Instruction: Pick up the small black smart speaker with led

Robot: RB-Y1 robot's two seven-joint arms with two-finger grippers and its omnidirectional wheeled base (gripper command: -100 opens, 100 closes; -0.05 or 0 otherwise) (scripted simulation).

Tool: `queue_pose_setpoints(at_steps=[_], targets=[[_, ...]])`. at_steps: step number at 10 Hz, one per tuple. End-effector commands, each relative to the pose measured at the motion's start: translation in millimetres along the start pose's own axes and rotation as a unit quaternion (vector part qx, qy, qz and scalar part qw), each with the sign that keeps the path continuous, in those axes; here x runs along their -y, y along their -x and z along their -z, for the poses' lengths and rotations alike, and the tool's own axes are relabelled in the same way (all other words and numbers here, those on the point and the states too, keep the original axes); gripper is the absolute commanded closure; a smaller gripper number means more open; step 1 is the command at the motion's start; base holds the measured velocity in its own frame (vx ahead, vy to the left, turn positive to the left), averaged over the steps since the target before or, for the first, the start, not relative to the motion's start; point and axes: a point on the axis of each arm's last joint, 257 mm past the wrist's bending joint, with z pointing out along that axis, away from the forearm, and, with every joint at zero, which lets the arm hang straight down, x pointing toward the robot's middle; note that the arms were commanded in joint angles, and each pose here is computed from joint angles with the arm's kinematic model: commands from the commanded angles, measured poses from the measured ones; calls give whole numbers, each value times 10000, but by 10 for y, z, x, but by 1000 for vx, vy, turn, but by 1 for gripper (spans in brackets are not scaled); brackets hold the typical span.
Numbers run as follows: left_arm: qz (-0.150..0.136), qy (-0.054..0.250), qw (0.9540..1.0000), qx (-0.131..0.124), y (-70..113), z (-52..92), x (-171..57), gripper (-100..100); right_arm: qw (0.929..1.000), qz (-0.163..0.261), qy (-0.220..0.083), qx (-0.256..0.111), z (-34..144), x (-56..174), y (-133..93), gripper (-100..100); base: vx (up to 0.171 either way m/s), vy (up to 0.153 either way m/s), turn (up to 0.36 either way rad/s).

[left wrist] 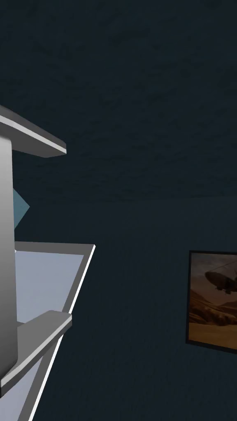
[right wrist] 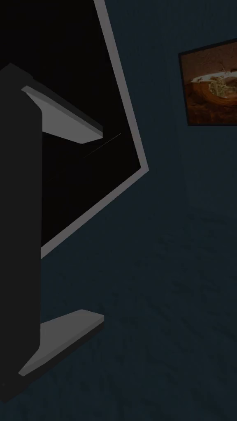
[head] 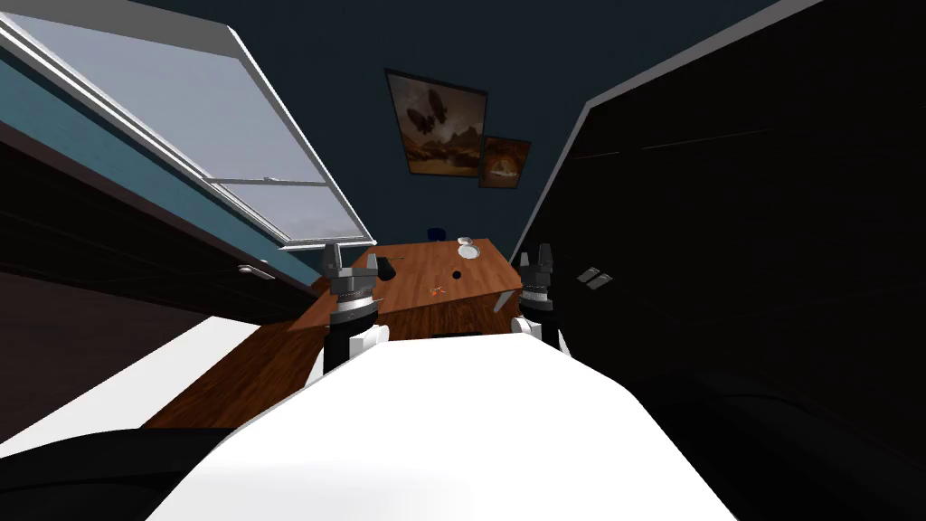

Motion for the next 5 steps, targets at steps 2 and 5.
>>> queue_pose_setpoints(at_steps=[2,5], targets=[[1,-1,10000,0,-1,0,0,0,9985,153,-343,-393,160,281,-217,-100,-37,45,163],[1,-1,10000,0,-1,-1,0,0,9907,362,-885,-970,502,709,-526,-100,-65,79,187]])
